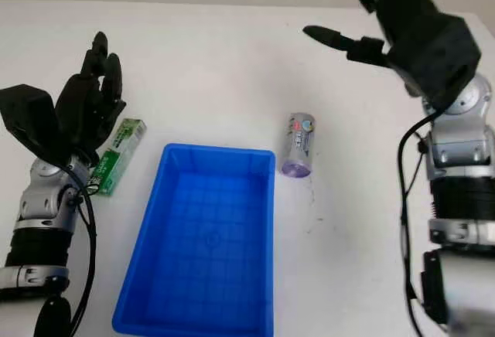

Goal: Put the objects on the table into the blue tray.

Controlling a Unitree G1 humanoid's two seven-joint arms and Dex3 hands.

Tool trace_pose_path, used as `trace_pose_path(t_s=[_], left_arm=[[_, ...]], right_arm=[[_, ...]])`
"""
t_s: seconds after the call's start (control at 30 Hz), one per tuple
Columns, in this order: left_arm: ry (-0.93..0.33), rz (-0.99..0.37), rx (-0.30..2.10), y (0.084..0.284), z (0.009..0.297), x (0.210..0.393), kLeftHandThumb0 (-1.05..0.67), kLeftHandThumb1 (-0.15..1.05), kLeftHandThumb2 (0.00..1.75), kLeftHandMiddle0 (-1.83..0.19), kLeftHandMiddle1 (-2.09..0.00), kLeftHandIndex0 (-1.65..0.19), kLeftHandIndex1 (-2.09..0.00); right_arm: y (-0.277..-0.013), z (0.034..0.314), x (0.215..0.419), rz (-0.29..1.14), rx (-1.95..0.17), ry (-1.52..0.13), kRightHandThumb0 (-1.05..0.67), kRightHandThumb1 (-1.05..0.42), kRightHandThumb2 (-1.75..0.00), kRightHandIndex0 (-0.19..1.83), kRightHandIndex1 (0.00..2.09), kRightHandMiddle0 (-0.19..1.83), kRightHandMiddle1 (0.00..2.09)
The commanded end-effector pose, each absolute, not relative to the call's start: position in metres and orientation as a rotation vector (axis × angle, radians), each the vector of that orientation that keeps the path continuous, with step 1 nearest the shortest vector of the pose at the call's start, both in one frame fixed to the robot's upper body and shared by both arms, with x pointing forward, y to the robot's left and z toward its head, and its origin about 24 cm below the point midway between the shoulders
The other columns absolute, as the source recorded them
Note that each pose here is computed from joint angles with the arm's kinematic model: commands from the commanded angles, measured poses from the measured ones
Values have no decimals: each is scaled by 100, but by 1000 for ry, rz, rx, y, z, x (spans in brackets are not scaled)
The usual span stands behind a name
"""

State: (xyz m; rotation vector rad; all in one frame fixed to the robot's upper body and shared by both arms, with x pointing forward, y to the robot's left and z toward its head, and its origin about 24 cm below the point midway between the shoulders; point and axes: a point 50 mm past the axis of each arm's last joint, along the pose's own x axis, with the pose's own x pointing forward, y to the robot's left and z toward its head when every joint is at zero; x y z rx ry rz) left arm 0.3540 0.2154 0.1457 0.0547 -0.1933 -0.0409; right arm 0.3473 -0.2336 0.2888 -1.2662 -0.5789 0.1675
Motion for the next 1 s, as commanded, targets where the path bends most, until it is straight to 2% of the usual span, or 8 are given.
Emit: trace_pose_path(t_s=[0.0, 0.2, 0.43, 0.6, 0.97], left_arm=[[-217, -43, 78, 216, 153, 355, -73, 105, 66, 19, 0, 19, 0], [-205, -33, 107, 217, 155, 356, -74, 105, 66, 19, 0, 19, 0], [-202, -35, 108, 218, 156, 356, -75, 105, 64, 19, 0, 19, 0], [-195, -38, 118, 218, 155, 358, -76, 105, 65, 19, 0, 19, 0], [-194, -37, 121, 217, 156, 359, -76, 105, 64, 19, 0, 19, 0]], right_arm=[[-236, 292, 348, 194, -1399, -572, -57, -67, -5, 48, 24, 33, 49], [-231, 275, 351, 391, -1725, -572, -43, -67, -5, 47, 12, 46, 16], [-229, 258, 355, 497, -1907, -548, -43, -69, -6, 45, 8, 45, 8], [-227, 252, 355, 565, -1962, -531, -39, -72, -7, 44, 6, 43, 6], [-219, 229, 352, 674, -1885, -579, -37, -75, -6, 42, 5, 42, 5]])
